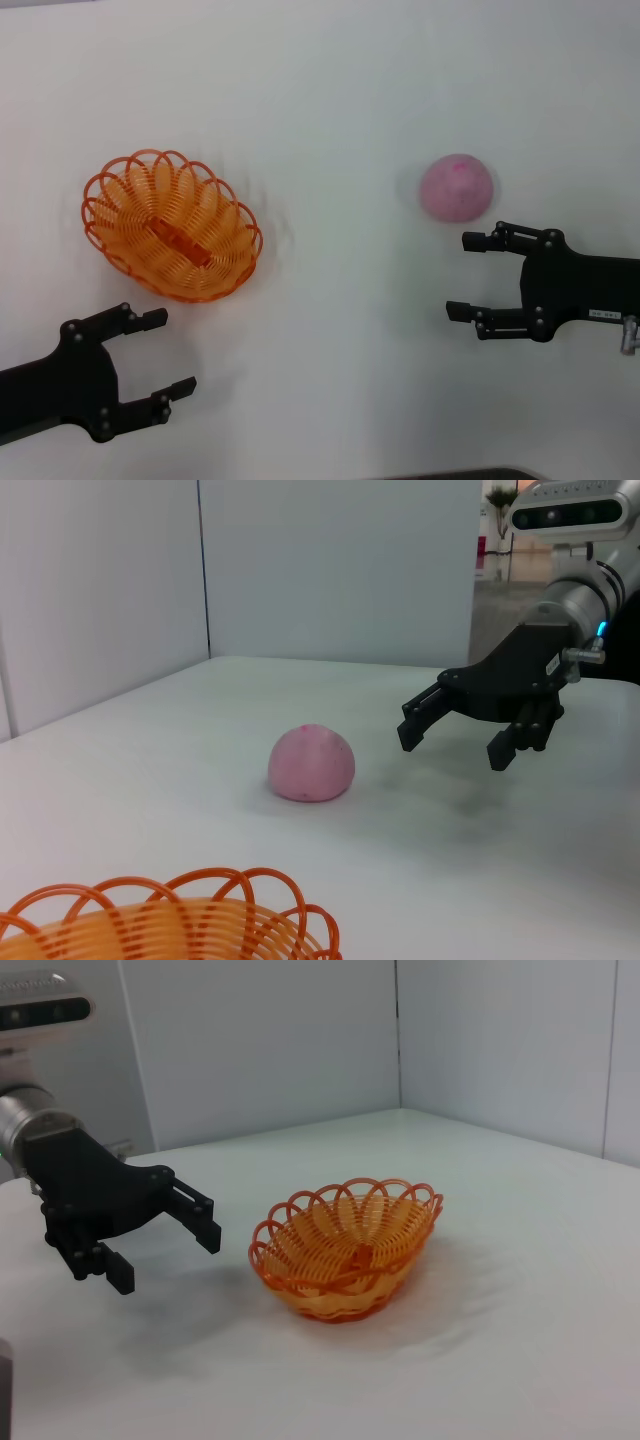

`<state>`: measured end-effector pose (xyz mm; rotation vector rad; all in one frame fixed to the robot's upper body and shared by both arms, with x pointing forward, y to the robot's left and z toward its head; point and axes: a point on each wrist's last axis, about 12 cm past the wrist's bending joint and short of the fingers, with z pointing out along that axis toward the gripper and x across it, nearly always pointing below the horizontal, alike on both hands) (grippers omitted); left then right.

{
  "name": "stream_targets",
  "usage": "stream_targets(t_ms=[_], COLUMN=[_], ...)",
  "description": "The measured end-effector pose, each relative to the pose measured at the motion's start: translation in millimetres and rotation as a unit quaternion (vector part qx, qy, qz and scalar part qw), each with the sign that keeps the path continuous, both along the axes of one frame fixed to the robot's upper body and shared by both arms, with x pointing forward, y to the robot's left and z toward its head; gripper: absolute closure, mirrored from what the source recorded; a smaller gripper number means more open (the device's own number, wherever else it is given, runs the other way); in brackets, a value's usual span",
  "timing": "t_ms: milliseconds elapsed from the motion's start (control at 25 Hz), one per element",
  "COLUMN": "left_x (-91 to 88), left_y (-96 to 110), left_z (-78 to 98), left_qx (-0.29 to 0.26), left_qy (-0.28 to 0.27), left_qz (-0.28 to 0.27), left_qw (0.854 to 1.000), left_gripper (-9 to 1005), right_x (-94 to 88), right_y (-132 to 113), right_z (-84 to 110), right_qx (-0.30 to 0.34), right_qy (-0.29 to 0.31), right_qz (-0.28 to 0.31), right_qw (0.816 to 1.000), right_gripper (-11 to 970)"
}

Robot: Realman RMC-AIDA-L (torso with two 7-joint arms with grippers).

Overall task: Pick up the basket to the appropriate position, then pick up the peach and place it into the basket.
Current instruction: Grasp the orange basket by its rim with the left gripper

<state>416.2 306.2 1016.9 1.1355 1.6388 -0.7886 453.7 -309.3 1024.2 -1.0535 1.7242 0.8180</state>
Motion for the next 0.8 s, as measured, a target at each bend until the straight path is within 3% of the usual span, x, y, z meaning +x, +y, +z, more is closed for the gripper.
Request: stream_targets(t_ms=[600,800], left_x=[-1.5,6.5], left_y=[10.1,14.5], left_z=[8.9,19.7], left_qx=[-0.012,-0.067], left_qy=[0.005,0.037], left_qz=[0.004,0.046], left_qw=[1.000,0.996], left_gripper=[215,215], right_x=[-3.6,-3.7], right_y=[-5.9,-6.0], right_z=[1.8,1.3], right_qx=[0.002,0.002], right_qy=[0.006,0.007], right_qz=[0.000,-0.002], right_qw=[1.000,1.000], right_gripper=[64,65])
